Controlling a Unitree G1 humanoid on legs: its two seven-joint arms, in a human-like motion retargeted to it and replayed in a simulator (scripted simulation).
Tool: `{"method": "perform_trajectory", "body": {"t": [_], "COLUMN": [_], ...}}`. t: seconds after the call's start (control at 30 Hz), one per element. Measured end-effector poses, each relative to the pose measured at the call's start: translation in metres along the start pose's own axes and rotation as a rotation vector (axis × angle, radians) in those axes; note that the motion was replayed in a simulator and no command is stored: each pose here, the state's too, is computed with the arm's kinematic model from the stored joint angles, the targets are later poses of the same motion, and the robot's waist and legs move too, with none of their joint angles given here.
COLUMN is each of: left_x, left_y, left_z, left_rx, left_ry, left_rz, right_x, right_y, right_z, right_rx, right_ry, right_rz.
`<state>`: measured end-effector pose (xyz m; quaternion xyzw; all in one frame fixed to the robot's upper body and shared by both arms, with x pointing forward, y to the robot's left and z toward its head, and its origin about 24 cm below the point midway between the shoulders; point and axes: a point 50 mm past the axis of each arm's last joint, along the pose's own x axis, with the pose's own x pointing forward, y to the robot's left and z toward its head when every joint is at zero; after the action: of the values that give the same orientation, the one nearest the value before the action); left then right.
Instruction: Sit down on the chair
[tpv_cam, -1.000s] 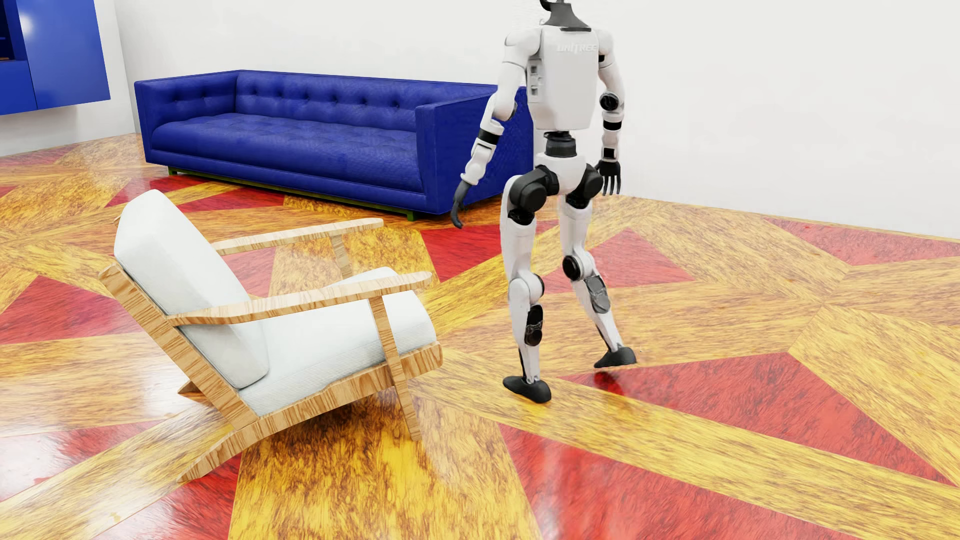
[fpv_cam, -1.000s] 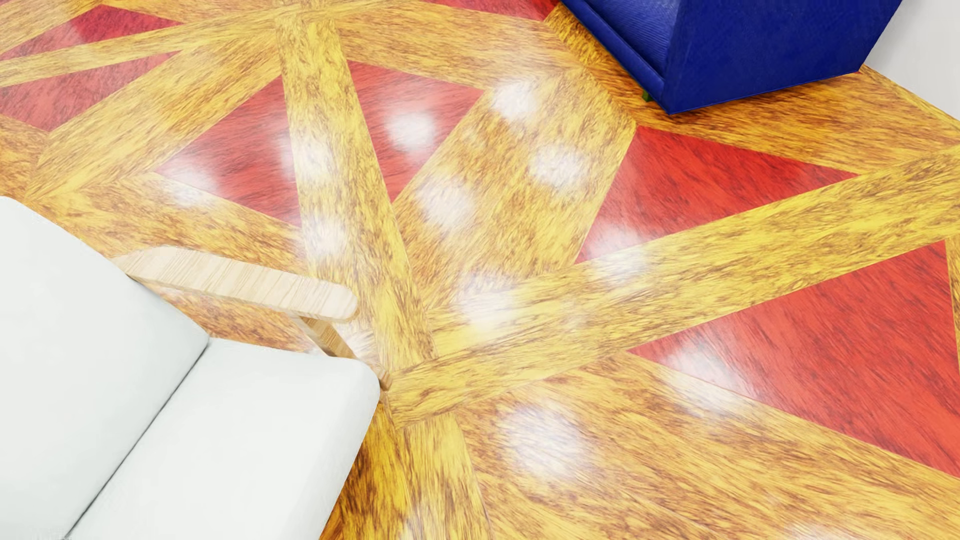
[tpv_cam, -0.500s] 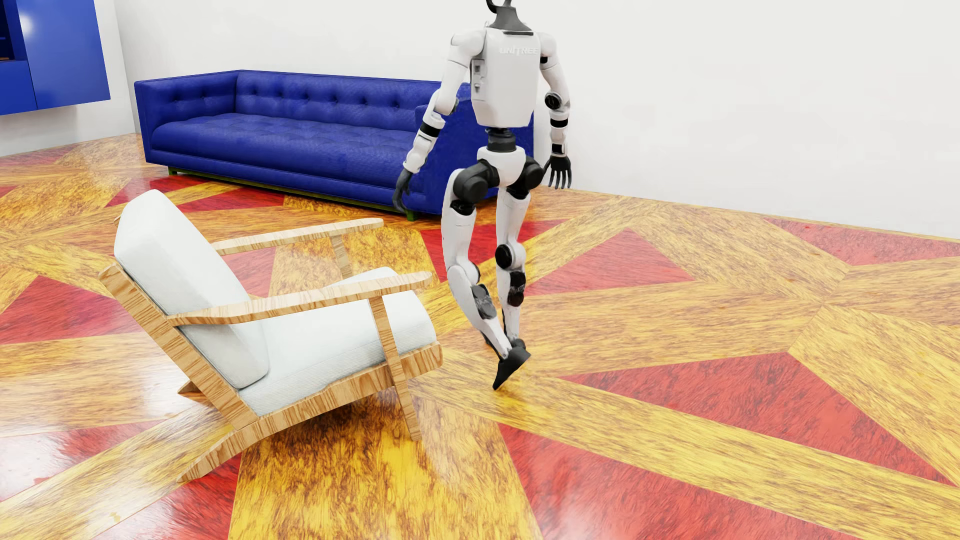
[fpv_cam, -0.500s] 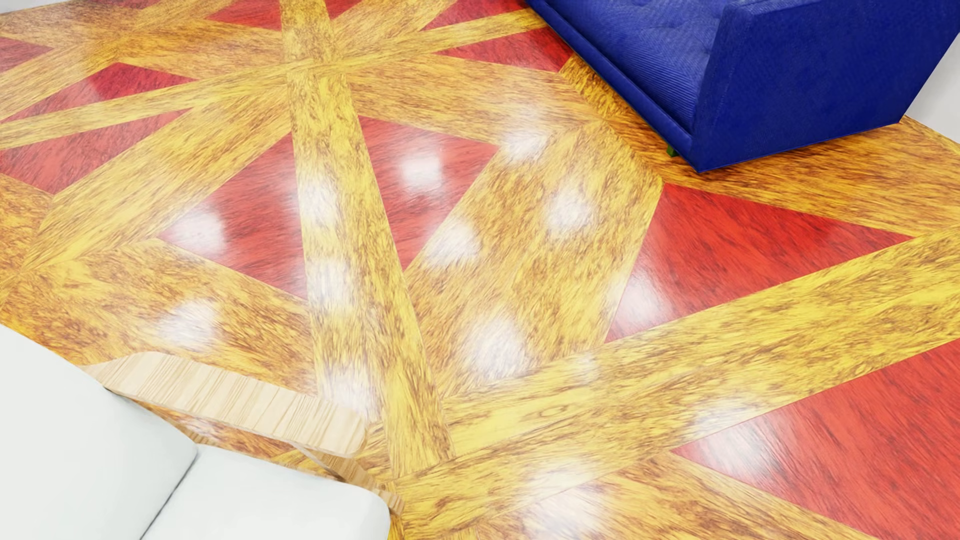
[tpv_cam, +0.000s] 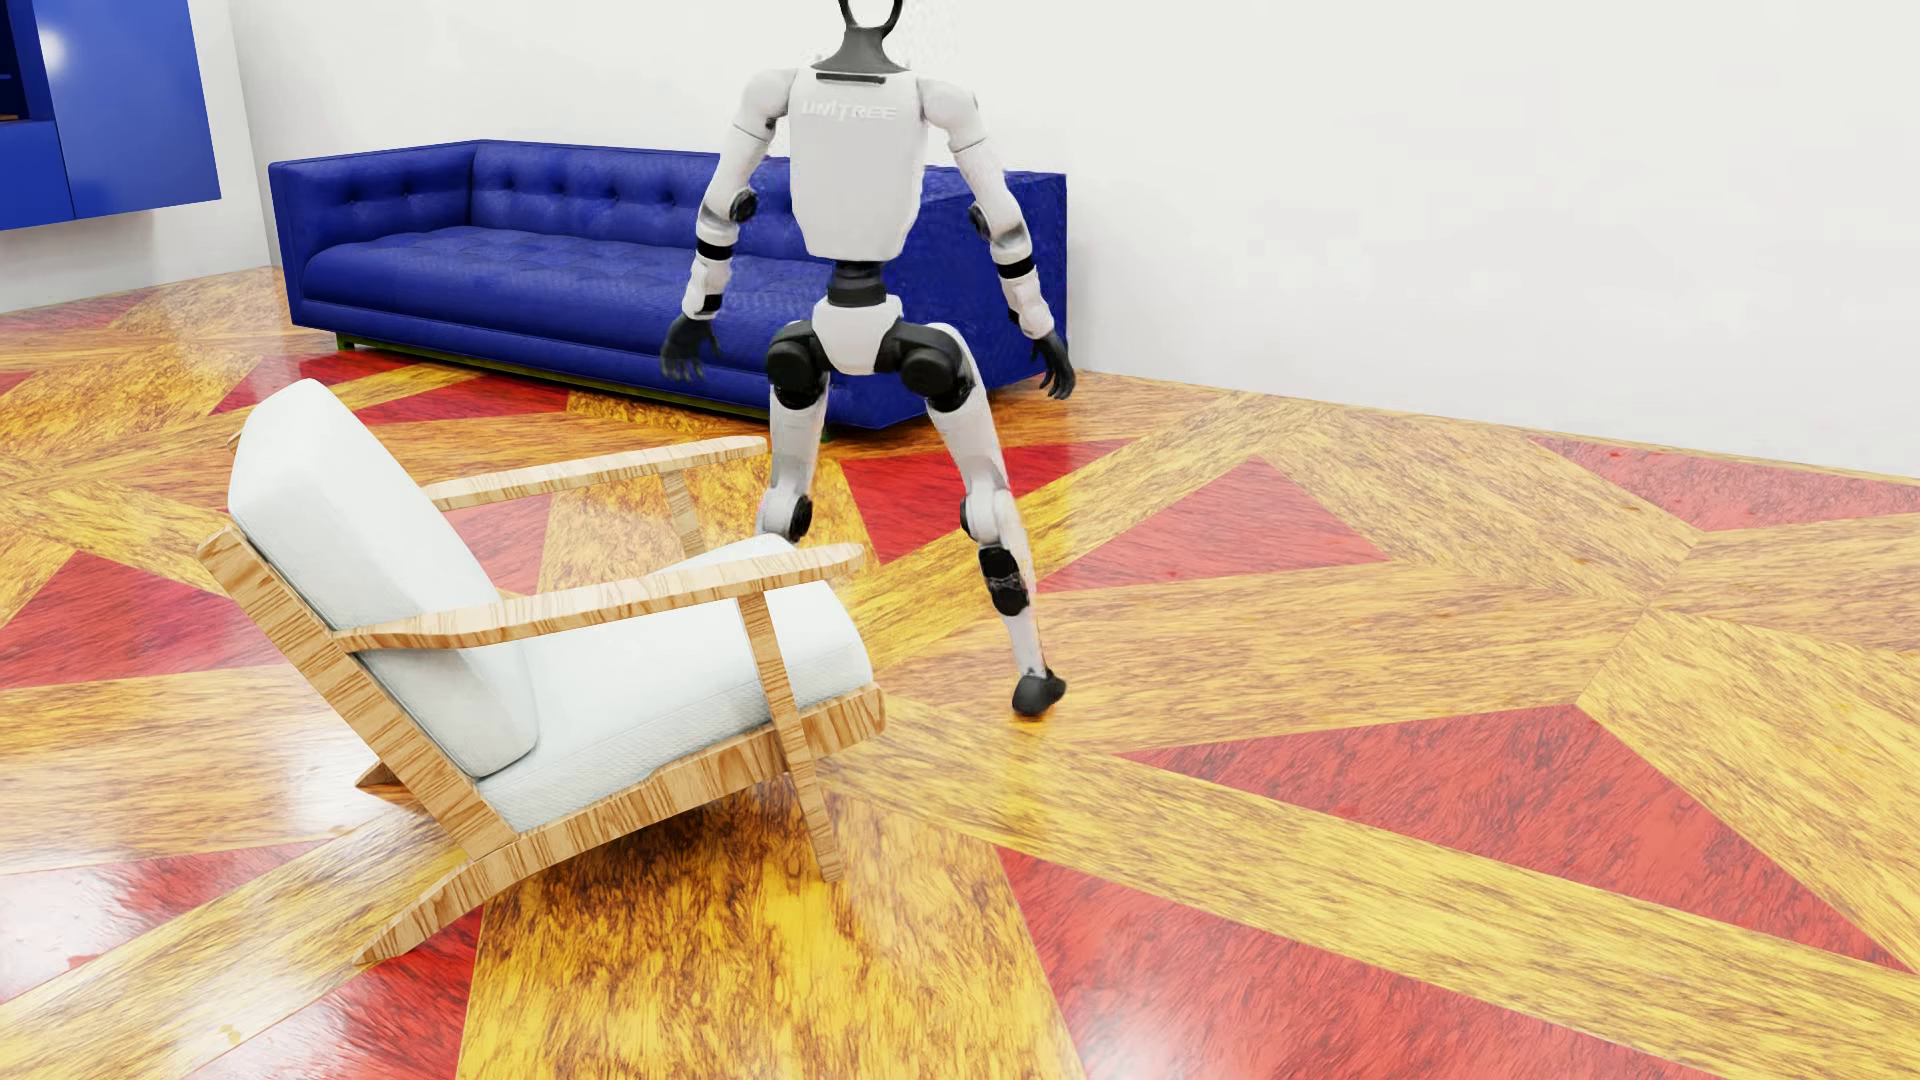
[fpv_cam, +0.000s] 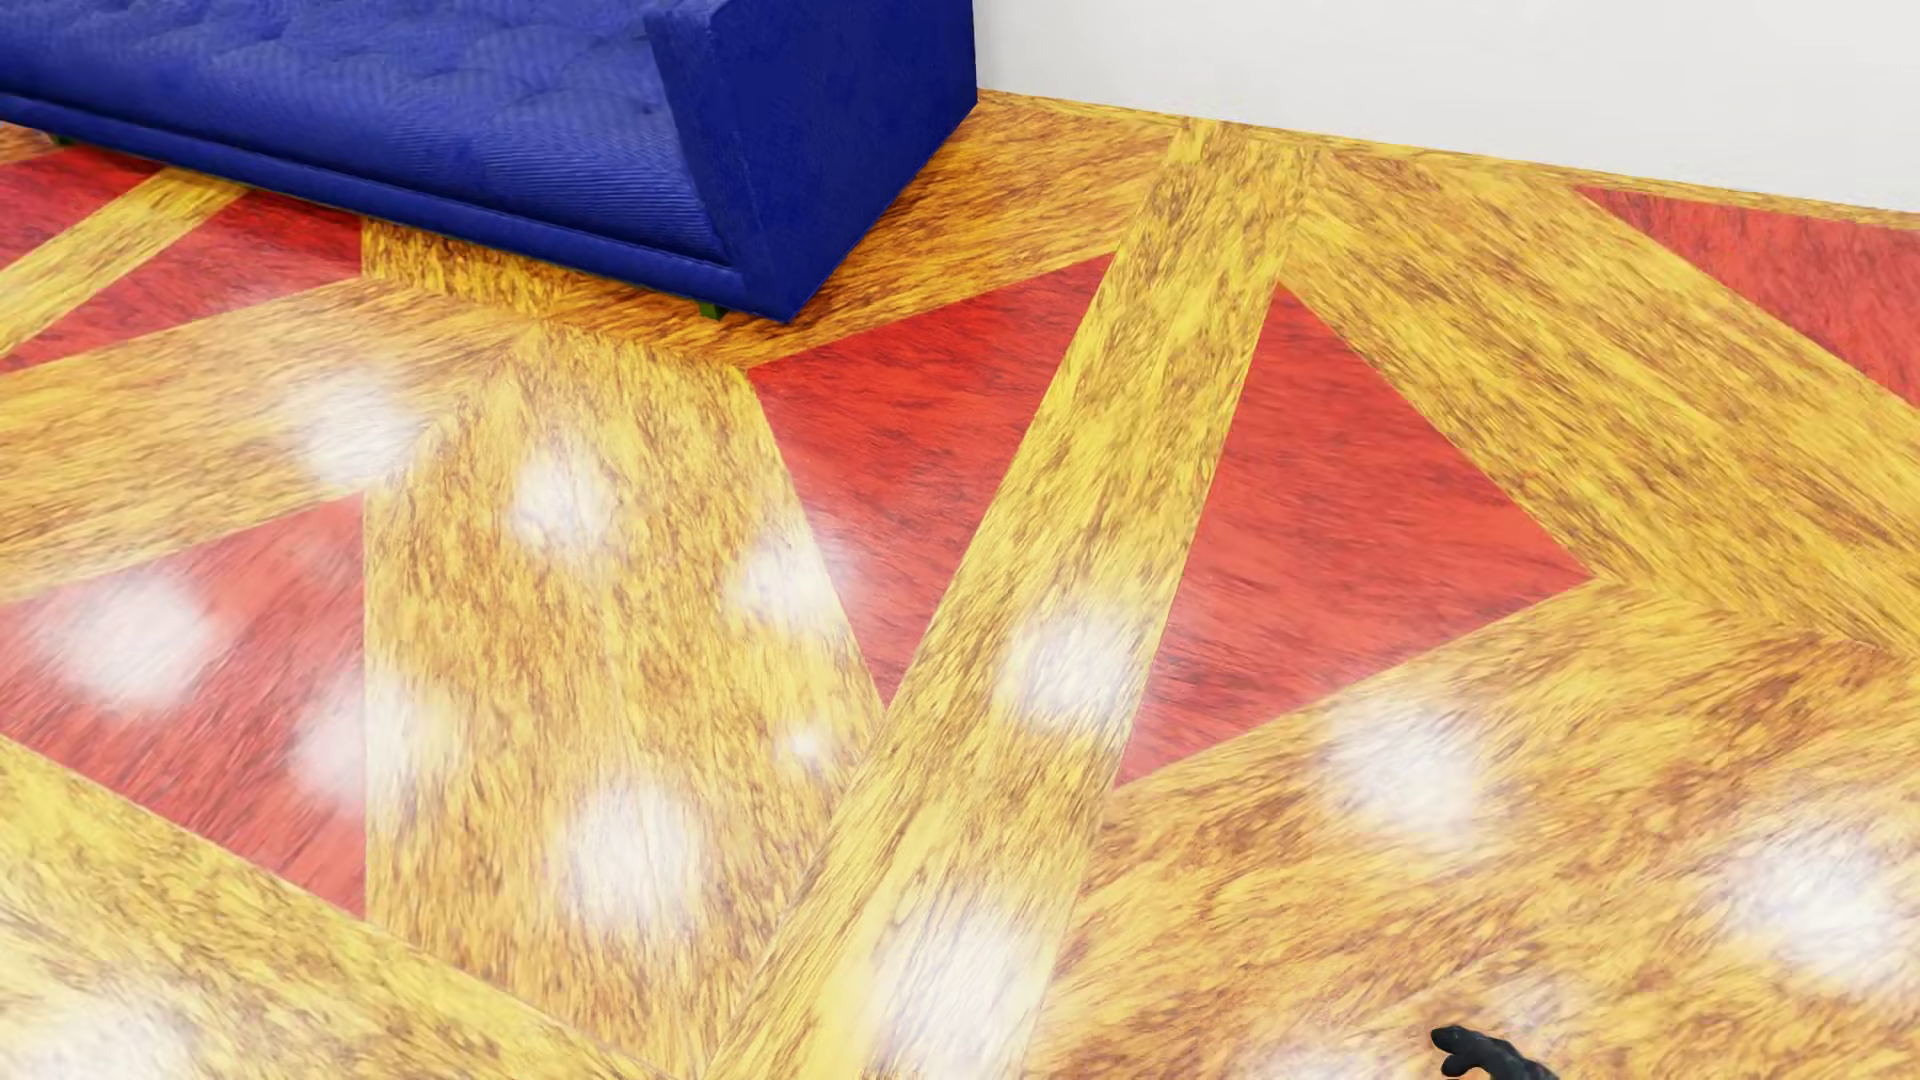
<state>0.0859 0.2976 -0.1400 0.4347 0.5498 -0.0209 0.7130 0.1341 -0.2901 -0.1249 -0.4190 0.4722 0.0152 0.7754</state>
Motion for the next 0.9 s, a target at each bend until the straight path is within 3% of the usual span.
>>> {"method": "perform_trajectory", "body": {"t": [0.2,0.43,0.7,0.9], "left_x": [0.004,0.005,0.006,0.005], "left_y": [0.019,0.011,0.028,0.052], "left_z": [0.024,0.047,0.062,0.098], "left_rx": [-0.057,-0.031,-0.030,0.036], "left_ry": [-0.096,-0.133,-0.198,-0.293], "left_rz": [0.148,0.059,0.116,0.150], "right_x": [0.006,0.011,0.013,0.014], "right_y": [-0.005,-0.026,-0.028,-0.053], "right_z": [0.030,0.042,0.064,0.090], "right_rx": [-0.108,-0.150,-0.183,-0.197], "right_ry": [-0.104,-0.131,-0.191,-0.256], "right_rz": [-0.015,-0.025,-0.033,-0.110]}}
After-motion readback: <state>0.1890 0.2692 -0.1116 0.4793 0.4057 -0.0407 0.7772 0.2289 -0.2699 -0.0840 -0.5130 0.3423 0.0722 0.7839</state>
